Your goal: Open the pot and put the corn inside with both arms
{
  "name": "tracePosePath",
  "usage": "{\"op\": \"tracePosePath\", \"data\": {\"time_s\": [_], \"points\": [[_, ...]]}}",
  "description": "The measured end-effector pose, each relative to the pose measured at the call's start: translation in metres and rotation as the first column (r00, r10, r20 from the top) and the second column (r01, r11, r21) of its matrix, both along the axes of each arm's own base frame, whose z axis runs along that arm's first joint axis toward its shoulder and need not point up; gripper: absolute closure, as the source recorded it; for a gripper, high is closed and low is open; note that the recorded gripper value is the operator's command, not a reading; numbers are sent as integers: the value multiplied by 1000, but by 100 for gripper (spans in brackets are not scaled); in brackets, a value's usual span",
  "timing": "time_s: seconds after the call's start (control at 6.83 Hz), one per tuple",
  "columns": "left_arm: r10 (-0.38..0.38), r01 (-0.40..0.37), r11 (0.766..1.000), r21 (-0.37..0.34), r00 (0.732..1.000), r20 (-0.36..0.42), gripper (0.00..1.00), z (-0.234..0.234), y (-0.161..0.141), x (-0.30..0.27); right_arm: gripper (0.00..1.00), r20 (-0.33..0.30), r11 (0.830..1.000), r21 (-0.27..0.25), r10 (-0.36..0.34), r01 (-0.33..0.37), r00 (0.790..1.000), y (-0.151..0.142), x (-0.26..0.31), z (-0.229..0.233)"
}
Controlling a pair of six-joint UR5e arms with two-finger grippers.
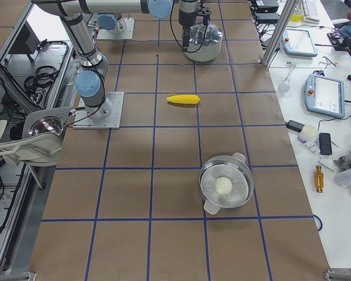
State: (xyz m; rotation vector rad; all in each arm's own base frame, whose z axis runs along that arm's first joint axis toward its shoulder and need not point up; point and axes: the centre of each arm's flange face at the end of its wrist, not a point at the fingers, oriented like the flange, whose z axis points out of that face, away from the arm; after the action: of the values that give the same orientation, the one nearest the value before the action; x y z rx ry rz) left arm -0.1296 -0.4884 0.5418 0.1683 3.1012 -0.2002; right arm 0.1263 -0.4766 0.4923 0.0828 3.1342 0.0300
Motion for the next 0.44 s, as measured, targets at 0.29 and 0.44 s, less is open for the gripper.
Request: {"op": "tracePosePath", "data": {"time_s": [0.29,0.44], "points": [[2,-2,1000,-3,1000,-1,0,1,0,0,0,0,1000,1,0,0,1000,0,0,-1],[2,-2,1000,-4,1000,-1,0,2,0,0,0,0,1000,1,1,-1,1000,0,0,-1]]}}
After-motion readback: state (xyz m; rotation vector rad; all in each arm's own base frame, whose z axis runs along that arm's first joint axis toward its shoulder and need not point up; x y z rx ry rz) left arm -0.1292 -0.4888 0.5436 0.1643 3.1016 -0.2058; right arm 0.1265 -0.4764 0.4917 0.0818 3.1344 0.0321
